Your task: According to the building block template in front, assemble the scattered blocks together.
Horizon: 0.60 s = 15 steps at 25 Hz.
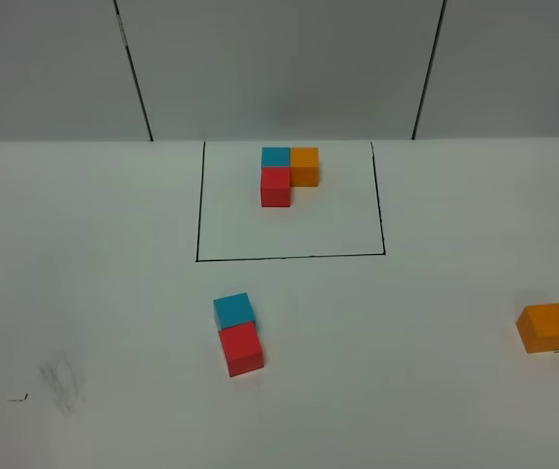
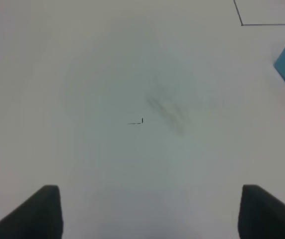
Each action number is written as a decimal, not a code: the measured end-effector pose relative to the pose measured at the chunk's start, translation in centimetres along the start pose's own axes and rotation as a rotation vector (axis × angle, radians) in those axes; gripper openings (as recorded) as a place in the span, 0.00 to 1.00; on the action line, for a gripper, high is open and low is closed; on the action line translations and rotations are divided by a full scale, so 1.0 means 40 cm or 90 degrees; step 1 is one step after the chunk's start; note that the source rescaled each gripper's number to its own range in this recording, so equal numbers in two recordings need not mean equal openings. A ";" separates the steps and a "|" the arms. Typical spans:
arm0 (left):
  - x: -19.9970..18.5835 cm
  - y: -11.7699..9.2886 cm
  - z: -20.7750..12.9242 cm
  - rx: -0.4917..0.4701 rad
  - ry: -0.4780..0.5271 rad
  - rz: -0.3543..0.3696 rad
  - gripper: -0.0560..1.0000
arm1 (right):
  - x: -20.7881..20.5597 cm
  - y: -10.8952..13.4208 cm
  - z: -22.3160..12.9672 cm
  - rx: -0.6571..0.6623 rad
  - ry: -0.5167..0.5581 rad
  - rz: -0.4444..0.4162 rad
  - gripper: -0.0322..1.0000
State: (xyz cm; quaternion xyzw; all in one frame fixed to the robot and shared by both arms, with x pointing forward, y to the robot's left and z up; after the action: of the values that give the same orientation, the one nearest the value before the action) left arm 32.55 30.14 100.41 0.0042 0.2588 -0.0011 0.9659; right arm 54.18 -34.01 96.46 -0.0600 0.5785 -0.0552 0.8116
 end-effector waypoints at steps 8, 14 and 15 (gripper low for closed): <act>0.000 0.000 0.000 0.000 0.000 0.000 0.61 | 0.094 0.051 0.009 0.025 0.042 0.053 0.66; 0.000 0.000 0.000 0.000 0.000 0.000 0.61 | 0.139 0.084 0.023 0.027 0.045 0.089 0.66; 0.000 0.000 0.000 0.000 0.000 0.000 0.61 | 0.142 0.086 0.025 0.027 0.044 0.091 0.66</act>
State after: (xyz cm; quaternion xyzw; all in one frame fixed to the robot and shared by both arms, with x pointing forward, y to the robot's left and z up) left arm 32.55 30.14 100.41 0.0042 0.2588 -0.0011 0.9659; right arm 57.04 -31.50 90.95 0.0003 0.6075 -0.0114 0.7943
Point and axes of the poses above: a point on each arm's last joint axis where the gripper is mounted, x pointing out along that axis toward the gripper, y along the wrist's bending axis when the last joint is at zero, z = x × y, the point moved 10 cm from there along x, pointing out along that axis toward the gripper, and after that the axes turned 1 degree about x, right-handed, at the moved point
